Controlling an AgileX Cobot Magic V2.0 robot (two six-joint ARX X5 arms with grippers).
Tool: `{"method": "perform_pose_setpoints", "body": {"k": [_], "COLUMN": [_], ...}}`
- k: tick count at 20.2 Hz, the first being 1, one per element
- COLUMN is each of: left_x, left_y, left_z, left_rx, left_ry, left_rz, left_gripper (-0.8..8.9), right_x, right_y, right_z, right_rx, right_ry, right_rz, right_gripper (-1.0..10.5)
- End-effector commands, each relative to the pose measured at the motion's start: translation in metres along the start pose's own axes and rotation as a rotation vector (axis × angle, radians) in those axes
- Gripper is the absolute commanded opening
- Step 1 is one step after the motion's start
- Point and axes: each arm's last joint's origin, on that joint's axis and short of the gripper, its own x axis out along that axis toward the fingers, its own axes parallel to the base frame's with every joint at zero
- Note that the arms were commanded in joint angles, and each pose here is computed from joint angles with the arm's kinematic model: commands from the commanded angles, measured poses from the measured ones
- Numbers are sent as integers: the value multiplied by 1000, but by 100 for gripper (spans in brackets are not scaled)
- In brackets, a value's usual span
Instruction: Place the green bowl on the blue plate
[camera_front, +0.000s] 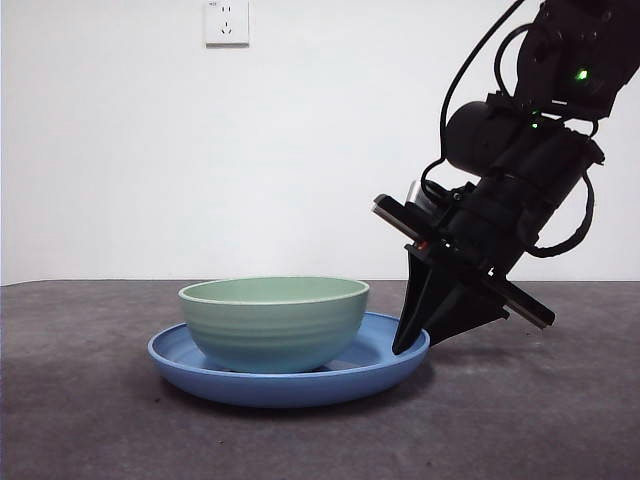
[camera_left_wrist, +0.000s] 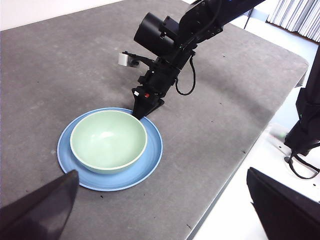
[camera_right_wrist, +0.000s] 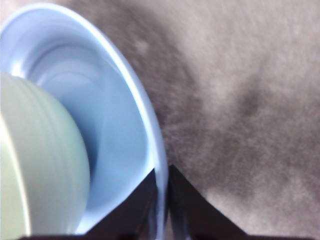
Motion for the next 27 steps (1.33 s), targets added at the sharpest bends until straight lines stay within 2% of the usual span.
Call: {"method": "perform_pose_setpoints", "body": {"k": [1,2,6,10,13,14,17,20,27], "left_x": [-1,-1,-1,-1,-1,-1,-1,-1,-1], "left_y": [-1,-1,-1,-1,-1,-1,-1,-1,-1], "left_z": [3,3,3,3,3,3,3,3,3], "left_rx": [7,7,6,7,7,7,7,7,6], "left_ry": [-16,-16,-16,-16,-16,-16,-16,-16,-17], "left_rz": [-5,-5,-5,-5,-5,-5,-5,-5,-5], "left_gripper": [626,626,626,626,626,626,626,626,626], "right_x": [3,3,3,-20,-61,-77,-127,-171,-223], "right_y": [3,3,4,17,39,47,68,81,84], "right_z": [4,5,5,7,2,-2,-27,-64,-137], "right_rx": [-27,-30,-35,-68,-130,-153,-223,-284,-350], "right_ry": [-10,-13,-16,-81,-198,-234,-305,-330,-326], "right_rz": [8,10,12,34,24,20,14,6,-106], "right_gripper": [11,23,217,222,232,274,398,453,545]}}
